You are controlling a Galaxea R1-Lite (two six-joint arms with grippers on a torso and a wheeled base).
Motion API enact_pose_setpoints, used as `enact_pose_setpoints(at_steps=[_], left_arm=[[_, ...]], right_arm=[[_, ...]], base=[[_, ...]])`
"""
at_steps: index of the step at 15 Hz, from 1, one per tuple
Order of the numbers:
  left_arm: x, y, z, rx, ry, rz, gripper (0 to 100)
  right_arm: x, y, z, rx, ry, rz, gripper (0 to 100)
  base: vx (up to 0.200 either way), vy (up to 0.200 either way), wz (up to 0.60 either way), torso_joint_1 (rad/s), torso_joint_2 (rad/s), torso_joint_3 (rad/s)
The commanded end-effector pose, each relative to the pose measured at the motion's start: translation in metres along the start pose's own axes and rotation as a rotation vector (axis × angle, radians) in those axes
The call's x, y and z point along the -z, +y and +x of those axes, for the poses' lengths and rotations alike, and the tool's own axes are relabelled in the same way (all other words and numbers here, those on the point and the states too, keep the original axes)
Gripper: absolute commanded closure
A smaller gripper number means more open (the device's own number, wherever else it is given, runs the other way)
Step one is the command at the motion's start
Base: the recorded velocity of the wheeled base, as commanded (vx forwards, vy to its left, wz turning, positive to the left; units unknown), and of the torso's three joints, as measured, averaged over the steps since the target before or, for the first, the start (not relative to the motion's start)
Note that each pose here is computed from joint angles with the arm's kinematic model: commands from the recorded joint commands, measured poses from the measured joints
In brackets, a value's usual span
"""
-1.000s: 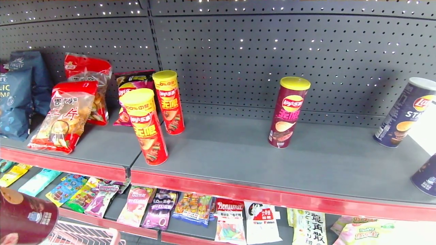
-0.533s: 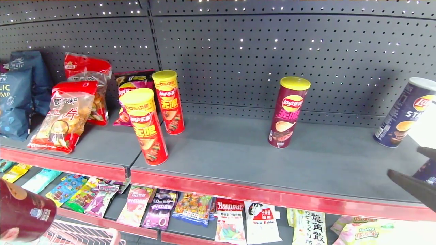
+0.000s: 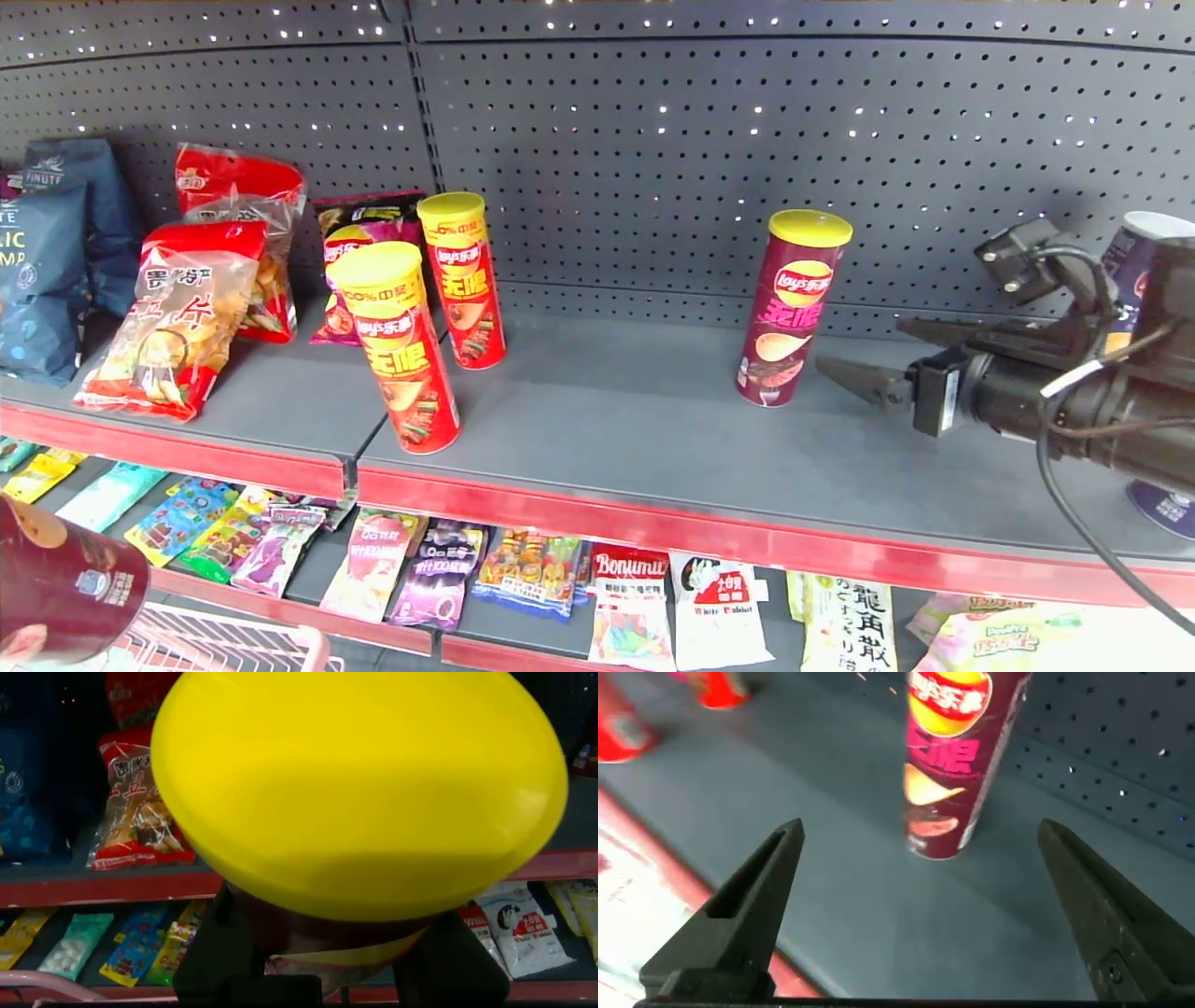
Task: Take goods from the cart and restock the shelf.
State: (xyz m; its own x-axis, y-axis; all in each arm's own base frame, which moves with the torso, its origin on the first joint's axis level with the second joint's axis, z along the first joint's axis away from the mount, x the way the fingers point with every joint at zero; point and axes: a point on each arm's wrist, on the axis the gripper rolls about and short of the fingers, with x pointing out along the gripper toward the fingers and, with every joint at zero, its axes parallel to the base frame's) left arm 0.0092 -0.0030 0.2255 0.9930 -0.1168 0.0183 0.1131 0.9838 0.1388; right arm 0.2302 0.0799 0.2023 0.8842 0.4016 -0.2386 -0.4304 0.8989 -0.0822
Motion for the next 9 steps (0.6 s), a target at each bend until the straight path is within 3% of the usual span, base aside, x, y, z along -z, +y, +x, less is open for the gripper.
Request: enact_pose_setpoints(at_steps=[1, 9], left_arm=[[0.000, 0.000, 0.001, 0.000, 0.005, -0.001, 100], [0.000, 0.000, 0.001, 0.000, 0.005, -0.001, 100]], right_arm=[[0.005, -0.002, 0.025, 0.004, 0.047, 0.001, 0], [-0.005, -0.009, 0.064, 0.044, 0.037, 0.004, 0]], base=[[0.000, 0.000, 0.00, 0.000, 0.00, 0.000], [0.000, 0.000, 0.00, 0.000, 0.00, 0.000]])
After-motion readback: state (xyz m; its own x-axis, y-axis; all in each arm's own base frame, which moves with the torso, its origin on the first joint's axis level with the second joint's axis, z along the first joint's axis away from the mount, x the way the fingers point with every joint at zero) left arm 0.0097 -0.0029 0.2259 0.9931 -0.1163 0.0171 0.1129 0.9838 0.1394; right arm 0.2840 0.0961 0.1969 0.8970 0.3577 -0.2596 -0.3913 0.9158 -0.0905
